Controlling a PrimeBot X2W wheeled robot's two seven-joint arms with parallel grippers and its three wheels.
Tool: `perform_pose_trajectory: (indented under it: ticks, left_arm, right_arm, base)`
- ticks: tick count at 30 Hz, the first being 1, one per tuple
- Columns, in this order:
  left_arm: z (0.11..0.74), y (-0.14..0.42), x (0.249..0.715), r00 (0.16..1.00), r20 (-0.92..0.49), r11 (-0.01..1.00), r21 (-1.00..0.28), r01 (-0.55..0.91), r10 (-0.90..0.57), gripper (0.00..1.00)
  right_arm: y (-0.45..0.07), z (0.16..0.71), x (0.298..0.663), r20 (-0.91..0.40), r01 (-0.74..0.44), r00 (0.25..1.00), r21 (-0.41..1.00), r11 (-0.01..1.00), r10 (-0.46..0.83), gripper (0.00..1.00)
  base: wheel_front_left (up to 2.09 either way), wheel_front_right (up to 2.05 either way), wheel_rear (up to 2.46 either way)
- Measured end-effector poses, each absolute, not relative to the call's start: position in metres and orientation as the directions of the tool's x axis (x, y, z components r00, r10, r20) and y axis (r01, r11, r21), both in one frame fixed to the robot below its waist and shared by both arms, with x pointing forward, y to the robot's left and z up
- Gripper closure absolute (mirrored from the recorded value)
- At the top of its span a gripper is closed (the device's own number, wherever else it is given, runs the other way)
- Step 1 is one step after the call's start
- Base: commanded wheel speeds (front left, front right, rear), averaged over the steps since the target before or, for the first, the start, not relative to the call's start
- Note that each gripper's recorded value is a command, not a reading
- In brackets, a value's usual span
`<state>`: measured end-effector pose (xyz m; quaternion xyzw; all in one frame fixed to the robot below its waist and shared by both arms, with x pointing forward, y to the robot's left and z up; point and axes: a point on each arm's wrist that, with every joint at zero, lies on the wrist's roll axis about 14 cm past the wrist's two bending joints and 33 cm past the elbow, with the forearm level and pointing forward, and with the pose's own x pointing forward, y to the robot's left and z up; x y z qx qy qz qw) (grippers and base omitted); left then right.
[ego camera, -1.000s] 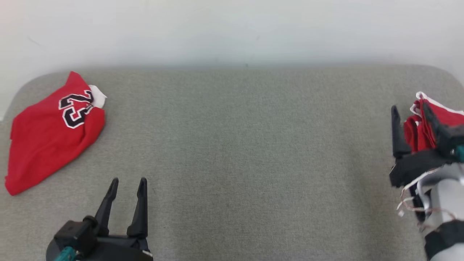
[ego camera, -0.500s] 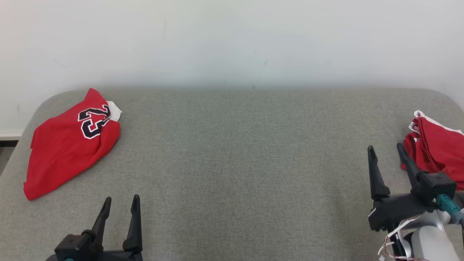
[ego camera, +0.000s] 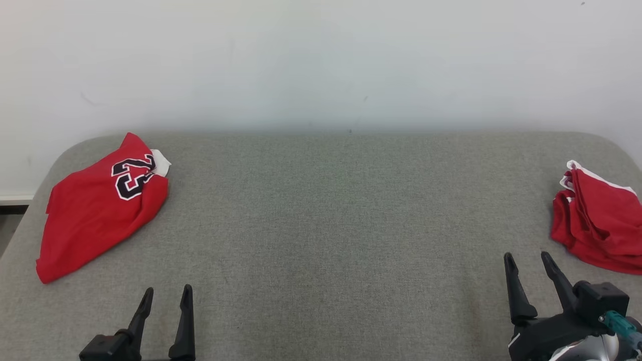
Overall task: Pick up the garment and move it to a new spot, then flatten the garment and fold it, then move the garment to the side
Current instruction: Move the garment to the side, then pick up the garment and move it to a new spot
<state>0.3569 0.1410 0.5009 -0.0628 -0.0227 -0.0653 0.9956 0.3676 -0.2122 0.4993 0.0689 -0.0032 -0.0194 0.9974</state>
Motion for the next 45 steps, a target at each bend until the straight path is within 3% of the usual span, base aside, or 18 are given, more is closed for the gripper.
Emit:
perform_pose_trajectory:
  ticks: [12, 32, 45]
  left_arm:
    - [0.492, 0.147, 0.357, 0.994, 0.023, 0.988, -0.11, 0.112, -0.11, 0.0]
    - [0.484, 0.15, 0.353, 0.993, -0.001, 0.987, -0.108, 0.117, -0.117, 0.0]
    - [0.485, 0.168, 0.344, 0.998, 0.003, 0.992, -0.107, 0.061, -0.061, 0.0]
  right_arm:
    - [-0.213, 0.475, 0.352, -0.066, 0.057, 0.997, 0.177, 0.983, -0.046, 0.0]
    - [-0.201, 0.471, 0.358, -0.067, 0.03, 0.998, 0.203, 0.979, -0.017, 0.0]
    - [-0.17, 0.47, 0.369, -0.07, -0.06, 0.995, 0.205, 0.977, 0.075, 0.0]
  base:
    - [0.0, 0.0, 0.0]
    - [0.0, 0.0, 0.0]
    - [0.0, 0.0, 0.0]
